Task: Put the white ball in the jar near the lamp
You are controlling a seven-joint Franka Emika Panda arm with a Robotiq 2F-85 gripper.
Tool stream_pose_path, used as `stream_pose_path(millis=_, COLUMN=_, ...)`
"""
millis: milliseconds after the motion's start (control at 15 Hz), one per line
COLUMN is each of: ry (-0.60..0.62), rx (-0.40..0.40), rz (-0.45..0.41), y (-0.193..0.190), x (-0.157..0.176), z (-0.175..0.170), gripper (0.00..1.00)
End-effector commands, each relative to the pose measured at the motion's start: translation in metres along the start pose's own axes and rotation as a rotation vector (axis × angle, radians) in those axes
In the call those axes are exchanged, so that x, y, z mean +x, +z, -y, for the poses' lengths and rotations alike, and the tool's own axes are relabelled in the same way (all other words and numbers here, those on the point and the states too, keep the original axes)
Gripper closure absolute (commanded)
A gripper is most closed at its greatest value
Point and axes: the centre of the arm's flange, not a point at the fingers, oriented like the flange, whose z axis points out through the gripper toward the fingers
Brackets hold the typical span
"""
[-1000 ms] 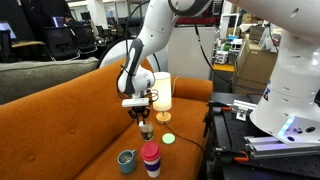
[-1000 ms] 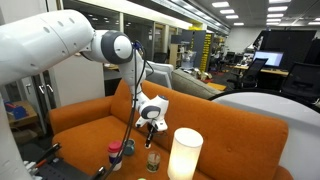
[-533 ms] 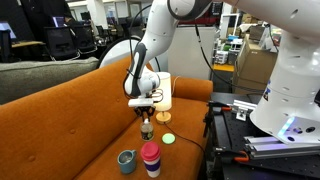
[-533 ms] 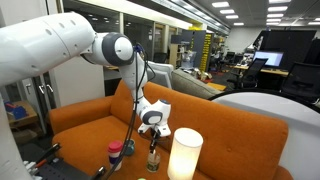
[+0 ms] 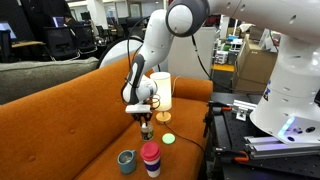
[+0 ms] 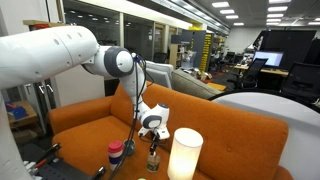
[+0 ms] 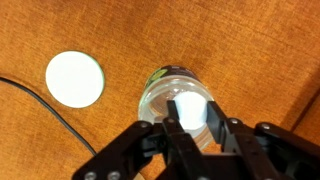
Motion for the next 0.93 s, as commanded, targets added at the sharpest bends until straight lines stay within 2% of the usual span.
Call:
stream_pose_path(millis=0, ry=0.016, rx=-0.019, rz=-0.025, y=0.014, x=0.018, z=0.018, gripper=0.91)
stream_pose_path(millis=200, ry=0.019, rx=-0.025, rz=-0.036, y=0.017, x=0.027, z=0.020, gripper=0.91)
stream_pose_path(millis=267, ry=0.013, rx=-0.035, rz=-0.033, y=0.018, x=0.027, z=0.019, gripper=0.56)
stream_pose_path(millis=333, ry=0.010, rx=-0.044, rz=-0.031, y=0.020, x=0.028, z=0.018, gripper=0.40)
stream_pose_path(millis=533, ry=-0.003, rx=-0.064, rz=-0.020, y=0.024, x=0.025, z=0.014, gripper=0.20)
stream_pose_path(millis=600, ry=-0.006, rx=-0.070, rz=-0.016, y=0.023, x=0.024, z=0.011, gripper=0.14)
stream_pose_path(millis=867, ry=0.003, rx=-0.064, rz=-0.020, y=0.017, x=0.023, z=0.003, gripper=0.14)
